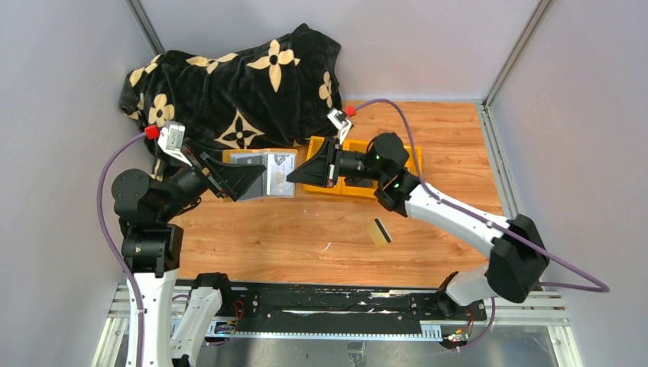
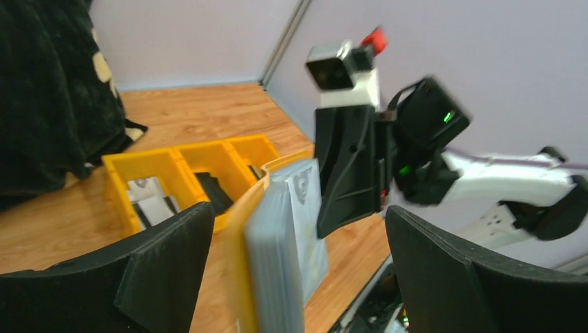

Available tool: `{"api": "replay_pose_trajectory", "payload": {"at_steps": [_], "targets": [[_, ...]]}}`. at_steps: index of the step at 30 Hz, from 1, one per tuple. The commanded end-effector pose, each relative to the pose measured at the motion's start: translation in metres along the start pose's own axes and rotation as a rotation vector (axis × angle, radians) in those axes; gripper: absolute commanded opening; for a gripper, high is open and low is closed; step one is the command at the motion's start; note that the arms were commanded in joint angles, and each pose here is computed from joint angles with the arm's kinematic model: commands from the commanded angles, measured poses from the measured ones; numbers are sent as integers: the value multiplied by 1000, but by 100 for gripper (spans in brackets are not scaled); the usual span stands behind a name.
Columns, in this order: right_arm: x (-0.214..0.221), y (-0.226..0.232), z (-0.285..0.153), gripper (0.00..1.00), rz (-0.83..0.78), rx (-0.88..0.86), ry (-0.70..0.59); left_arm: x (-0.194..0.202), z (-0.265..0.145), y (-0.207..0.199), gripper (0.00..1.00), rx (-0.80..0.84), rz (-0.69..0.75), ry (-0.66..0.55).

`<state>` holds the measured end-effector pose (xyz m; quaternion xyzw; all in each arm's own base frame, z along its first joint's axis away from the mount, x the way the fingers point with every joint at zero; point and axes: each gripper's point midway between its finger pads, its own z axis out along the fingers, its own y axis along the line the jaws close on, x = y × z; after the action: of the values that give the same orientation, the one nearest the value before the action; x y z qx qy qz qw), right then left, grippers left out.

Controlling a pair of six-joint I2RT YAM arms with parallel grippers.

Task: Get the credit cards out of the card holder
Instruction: Remove the credit card from the card holder.

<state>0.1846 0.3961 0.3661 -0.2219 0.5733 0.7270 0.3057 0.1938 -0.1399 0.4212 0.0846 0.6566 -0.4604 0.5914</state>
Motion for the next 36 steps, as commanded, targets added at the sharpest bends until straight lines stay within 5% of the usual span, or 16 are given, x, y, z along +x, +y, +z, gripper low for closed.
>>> {"api": "replay_pose_trajectory", "payload": {"at_steps": [1,9,18,29,33,36], "targets": [[31,-14,-30,0,-204,223,329,0,-9,-6,100,2,192,33],[37,-1,-45,0,-348,235,547,24,-20,-16,99,104,353,135],[59,15,-32,0,-416,157,757,78,-36,-19,95,256,297,287],[71,31,4,0,-475,54,851,123,-45,-11,86,279,211,400],[72,36,6,0,-490,29,858,124,-42,-9,71,284,193,415],[71,40,6,0,-496,18,854,124,-41,-11,50,306,179,426]]}}
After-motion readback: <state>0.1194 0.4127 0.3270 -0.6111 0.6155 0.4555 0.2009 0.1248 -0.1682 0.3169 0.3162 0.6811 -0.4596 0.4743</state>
